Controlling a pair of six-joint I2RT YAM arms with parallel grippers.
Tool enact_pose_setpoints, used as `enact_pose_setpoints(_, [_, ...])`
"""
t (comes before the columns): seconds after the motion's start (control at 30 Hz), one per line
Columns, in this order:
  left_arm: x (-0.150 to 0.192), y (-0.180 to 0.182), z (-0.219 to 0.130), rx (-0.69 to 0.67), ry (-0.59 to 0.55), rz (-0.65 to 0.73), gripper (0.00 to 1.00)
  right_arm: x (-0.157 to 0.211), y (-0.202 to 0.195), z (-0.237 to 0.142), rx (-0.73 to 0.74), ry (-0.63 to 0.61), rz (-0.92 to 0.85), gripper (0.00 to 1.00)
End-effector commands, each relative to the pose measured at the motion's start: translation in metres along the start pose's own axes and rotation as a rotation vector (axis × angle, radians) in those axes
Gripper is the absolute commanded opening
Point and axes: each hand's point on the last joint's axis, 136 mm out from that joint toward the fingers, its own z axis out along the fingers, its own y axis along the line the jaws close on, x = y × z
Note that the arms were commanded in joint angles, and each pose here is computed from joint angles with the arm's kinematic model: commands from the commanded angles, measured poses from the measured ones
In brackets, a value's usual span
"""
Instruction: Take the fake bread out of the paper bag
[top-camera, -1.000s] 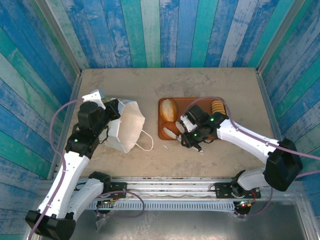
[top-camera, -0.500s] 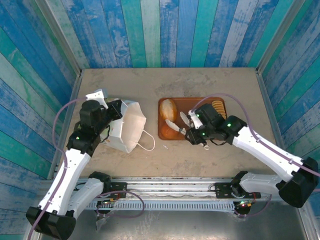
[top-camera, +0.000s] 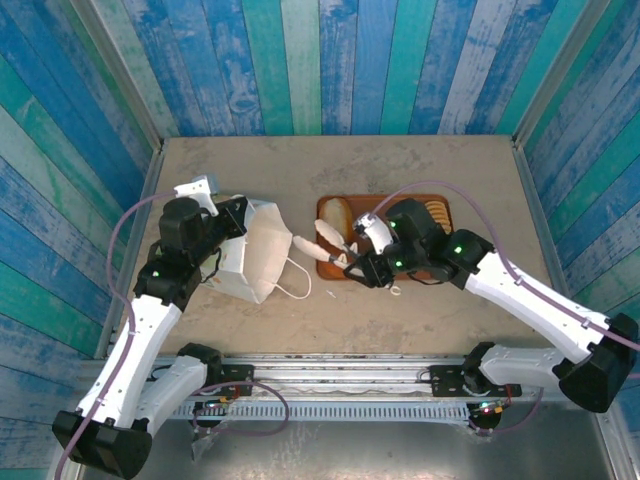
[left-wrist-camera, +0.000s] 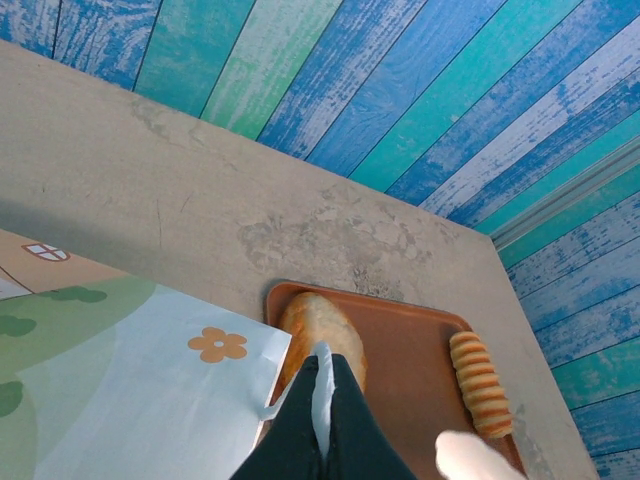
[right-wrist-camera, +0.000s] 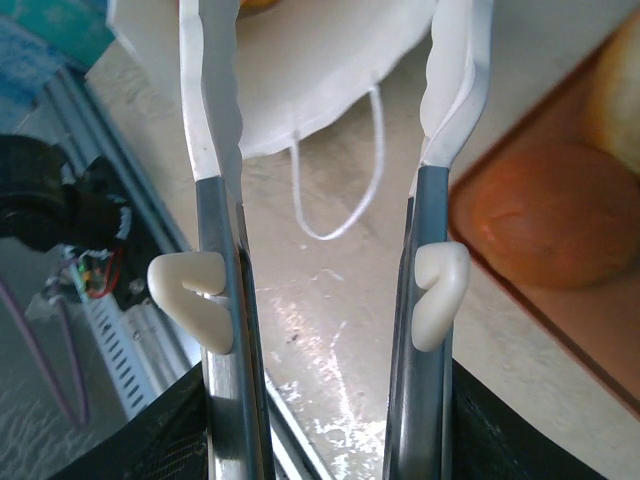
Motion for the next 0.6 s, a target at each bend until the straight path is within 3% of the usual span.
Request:
enact_pose_setpoints(0.0, [-0.014,-0.014,-0.007,0.037,-0.030,0.014,0.00,-0.011,0.027,0.003,-0.083,-0.013,-0.084,0.52])
enact_pose_setpoints(0.37, [-0.017,-0.017,-0.017,0.035,-0.031,0.024,0.00,-0.006,0.045,0.037,-0.052,0.067,-0.166,0.53])
enact_pose_setpoints(0.57, [-0.017,-0.007,-0.026,-0.024,-0.043,0.026,0.00,-0.010,0.043,0.057,0.082,0.078,-0.229,0.53])
